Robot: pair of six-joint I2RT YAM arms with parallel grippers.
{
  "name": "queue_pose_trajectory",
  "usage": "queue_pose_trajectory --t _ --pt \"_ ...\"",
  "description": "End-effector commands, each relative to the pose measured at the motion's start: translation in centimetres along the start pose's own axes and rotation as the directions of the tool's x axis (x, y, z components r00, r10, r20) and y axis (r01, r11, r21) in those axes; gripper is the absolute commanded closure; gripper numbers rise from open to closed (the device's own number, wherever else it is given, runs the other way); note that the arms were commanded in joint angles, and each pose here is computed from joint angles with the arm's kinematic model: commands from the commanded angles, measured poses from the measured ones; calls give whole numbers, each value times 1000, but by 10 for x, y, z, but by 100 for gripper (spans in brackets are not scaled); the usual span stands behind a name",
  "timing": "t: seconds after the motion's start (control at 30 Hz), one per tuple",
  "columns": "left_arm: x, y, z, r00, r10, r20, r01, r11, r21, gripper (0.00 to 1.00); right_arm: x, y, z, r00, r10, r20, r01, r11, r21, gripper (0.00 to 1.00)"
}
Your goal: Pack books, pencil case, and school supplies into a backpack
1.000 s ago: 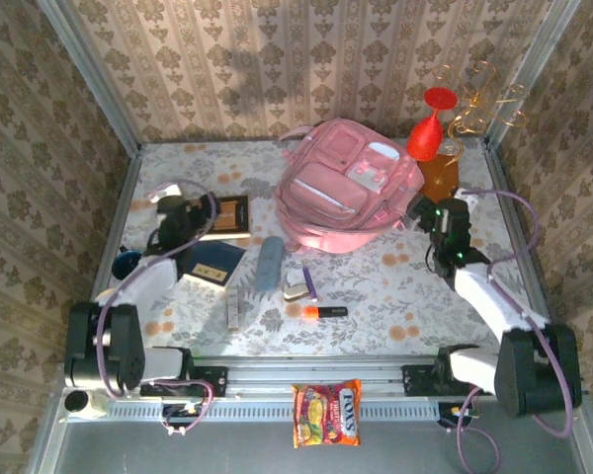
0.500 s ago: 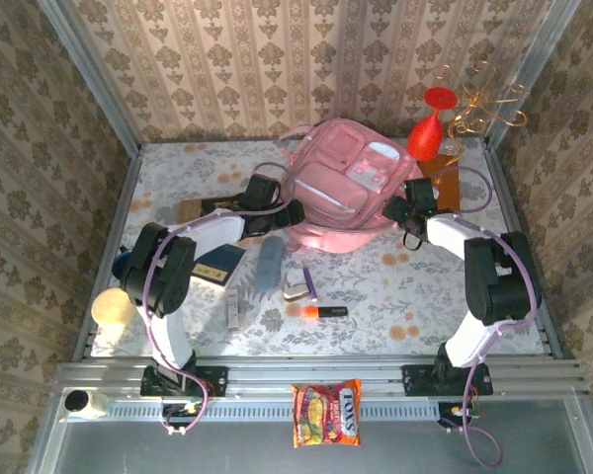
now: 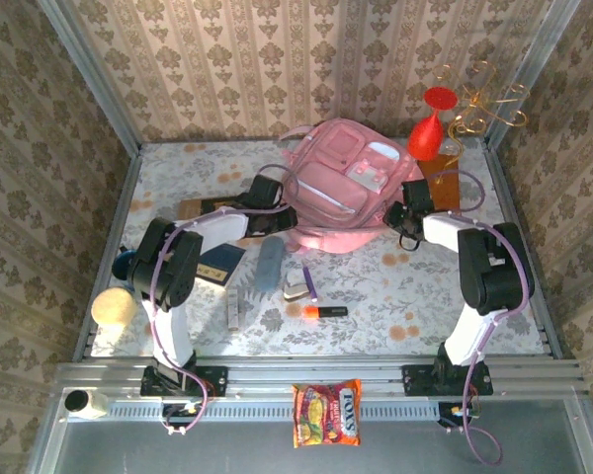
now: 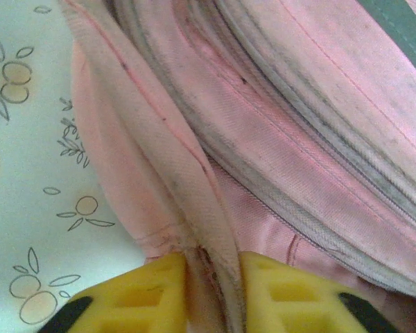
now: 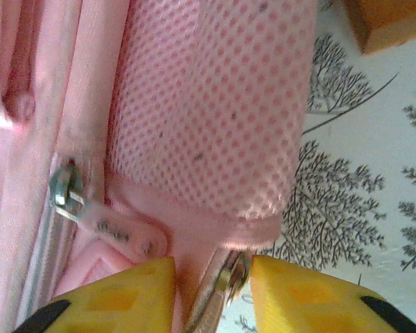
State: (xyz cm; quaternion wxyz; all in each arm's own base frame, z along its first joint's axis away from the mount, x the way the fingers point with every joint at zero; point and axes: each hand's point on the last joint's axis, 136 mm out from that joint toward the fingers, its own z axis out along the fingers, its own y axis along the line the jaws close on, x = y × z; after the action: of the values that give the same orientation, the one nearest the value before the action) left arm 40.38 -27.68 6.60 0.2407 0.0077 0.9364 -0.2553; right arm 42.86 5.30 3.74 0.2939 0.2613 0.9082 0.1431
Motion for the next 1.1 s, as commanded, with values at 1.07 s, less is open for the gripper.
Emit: queue_pose_trajectory --t 1.07 --pt "-61 -11 -97 977 198 78 -212 927 309 100 -6 30 -3 963 197 -186 -244 930 -277 38"
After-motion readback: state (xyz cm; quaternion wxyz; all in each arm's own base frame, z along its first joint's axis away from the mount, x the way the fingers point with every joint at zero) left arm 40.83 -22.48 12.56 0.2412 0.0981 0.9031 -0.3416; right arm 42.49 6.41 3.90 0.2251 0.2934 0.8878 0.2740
